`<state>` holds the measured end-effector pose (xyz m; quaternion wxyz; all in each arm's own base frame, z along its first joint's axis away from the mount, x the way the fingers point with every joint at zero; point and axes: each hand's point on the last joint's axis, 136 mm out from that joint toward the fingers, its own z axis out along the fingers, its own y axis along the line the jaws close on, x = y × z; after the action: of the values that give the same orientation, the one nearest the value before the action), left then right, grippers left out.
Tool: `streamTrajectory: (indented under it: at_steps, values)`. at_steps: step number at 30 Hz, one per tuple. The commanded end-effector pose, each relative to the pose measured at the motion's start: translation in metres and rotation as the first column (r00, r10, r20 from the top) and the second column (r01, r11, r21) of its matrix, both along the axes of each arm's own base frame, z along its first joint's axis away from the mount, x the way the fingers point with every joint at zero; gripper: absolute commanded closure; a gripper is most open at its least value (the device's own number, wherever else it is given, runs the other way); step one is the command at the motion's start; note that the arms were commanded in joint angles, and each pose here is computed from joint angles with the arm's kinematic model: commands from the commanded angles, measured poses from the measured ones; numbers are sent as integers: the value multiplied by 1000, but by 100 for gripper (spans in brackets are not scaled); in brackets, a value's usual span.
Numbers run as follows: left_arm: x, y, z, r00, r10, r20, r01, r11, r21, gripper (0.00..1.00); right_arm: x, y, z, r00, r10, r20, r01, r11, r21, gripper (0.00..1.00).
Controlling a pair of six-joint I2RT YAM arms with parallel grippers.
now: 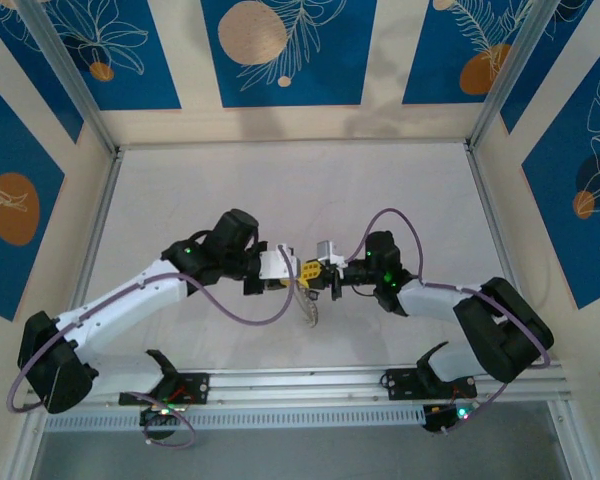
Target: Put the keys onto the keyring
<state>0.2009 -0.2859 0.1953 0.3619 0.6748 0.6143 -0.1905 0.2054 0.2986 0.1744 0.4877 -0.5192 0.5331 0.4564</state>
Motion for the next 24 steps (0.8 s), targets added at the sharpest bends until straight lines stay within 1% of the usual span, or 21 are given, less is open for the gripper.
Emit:
streamTrajectory:
  at_steps: [1, 6, 11, 17, 18, 20, 23, 24]
  values:
    - [0, -8, 12, 1000, -12, -18, 9, 993, -118, 76, -2, 0, 28, 997, 17, 69, -24, 994, 107, 100]
    - [-1, -11, 10, 999, -12, -43, 5, 988, -155, 74, -3, 1, 35, 996, 19, 87, -32, 989, 143, 100]
    - [4, -12, 10, 999, 15, -33, -21, 982, -190, 73, -5, 3, 37, 994, 30, 101, -46, 987, 154, 100]
    - [12, -10, 5, 998, 54, -23, -58, 980, -191, 77, -9, 4, 39, 992, 48, 120, -67, 985, 161, 100]
    - [12, -9, 5, 998, 57, -24, -60, 979, -193, 79, -10, 4, 39, 991, 49, 123, -68, 984, 162, 100]
    - [12, -8, 6, 998, 59, -24, -63, 977, -202, 87, -11, 4, 37, 992, 49, 120, -68, 985, 160, 100]
    - [12, -6, 8, 998, 63, -22, -66, 977, -205, 100, -11, 5, 35, 992, 49, 119, -67, 986, 151, 100]
    - [12, -5, 9, 998, 64, -21, -67, 977, -204, 100, -10, 6, 33, 992, 47, 117, -64, 988, 143, 100]
